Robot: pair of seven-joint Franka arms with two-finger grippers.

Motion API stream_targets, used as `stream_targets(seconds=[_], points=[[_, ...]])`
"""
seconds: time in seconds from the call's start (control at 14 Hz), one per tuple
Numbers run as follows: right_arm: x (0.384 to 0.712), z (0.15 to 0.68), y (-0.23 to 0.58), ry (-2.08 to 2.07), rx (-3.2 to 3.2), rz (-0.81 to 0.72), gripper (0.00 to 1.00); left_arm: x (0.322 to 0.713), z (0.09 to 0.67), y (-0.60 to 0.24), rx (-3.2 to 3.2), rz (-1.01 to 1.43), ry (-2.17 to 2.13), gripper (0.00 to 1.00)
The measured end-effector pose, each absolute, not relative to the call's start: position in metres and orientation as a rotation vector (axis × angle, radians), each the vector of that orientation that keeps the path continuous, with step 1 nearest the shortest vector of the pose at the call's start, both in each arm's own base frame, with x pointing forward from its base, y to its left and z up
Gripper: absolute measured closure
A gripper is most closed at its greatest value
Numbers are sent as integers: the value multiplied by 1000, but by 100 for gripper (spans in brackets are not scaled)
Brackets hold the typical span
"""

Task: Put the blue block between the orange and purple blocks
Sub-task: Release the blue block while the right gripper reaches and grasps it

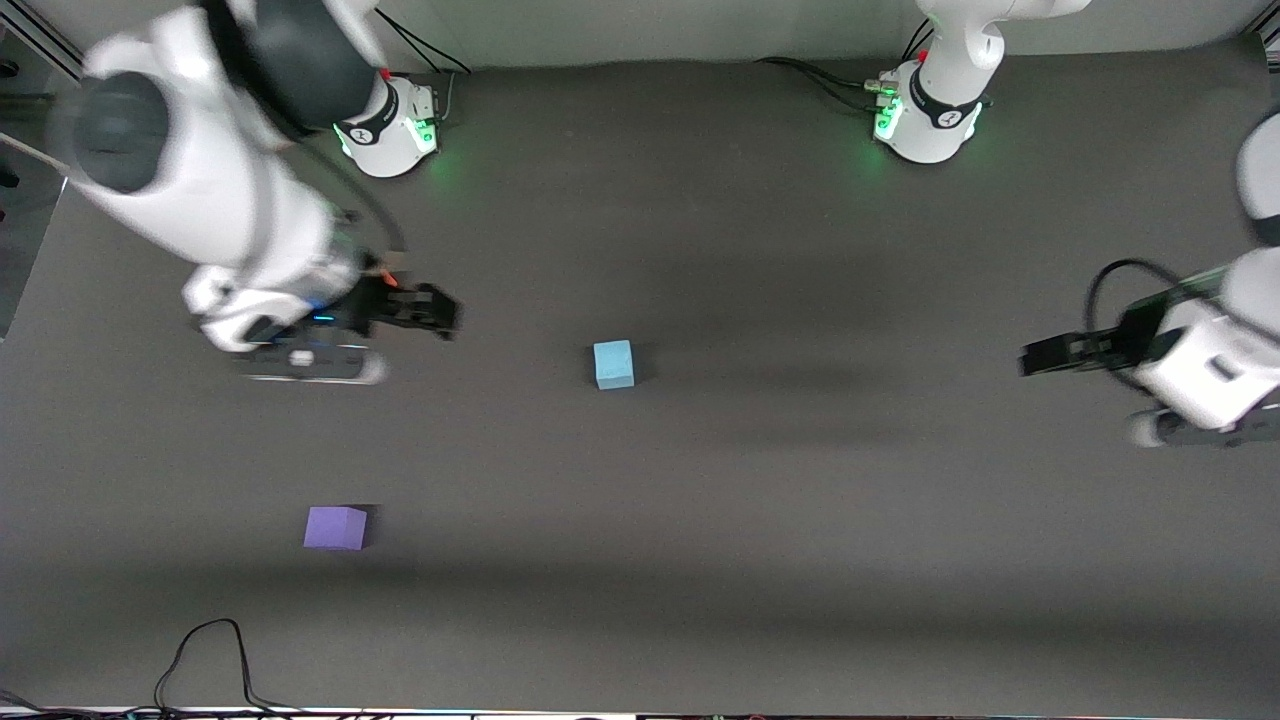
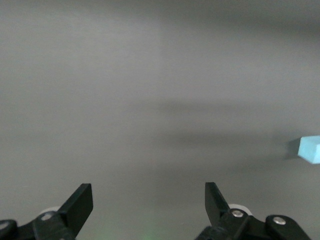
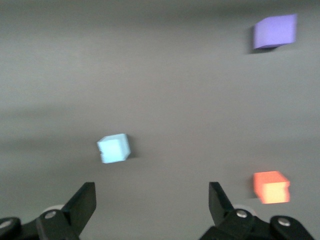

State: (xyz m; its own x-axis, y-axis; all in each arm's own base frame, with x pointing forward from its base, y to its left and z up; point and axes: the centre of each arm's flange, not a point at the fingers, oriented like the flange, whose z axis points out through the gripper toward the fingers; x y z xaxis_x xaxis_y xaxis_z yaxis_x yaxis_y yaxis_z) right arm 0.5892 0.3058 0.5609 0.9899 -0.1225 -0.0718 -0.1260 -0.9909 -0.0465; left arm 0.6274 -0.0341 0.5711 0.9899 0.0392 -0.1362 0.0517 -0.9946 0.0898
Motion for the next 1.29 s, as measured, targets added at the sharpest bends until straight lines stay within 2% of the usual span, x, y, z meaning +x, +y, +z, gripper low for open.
stream_targets(seconds=[0.21,0.5,0.93,1.29], points=[[583,526,390,280,-3049,145,0,607,596,10,3061,-154,41,0],[568,479,438,277,-3076,215,0,584,614,12,3101,-131,20,0],[552,335,441,271,-3089,177,0,565,614,-17,3153,-82,-59,0],[522,232,432,242,-3115,159,0,552,621,-15,3157,-68,-55,0]])
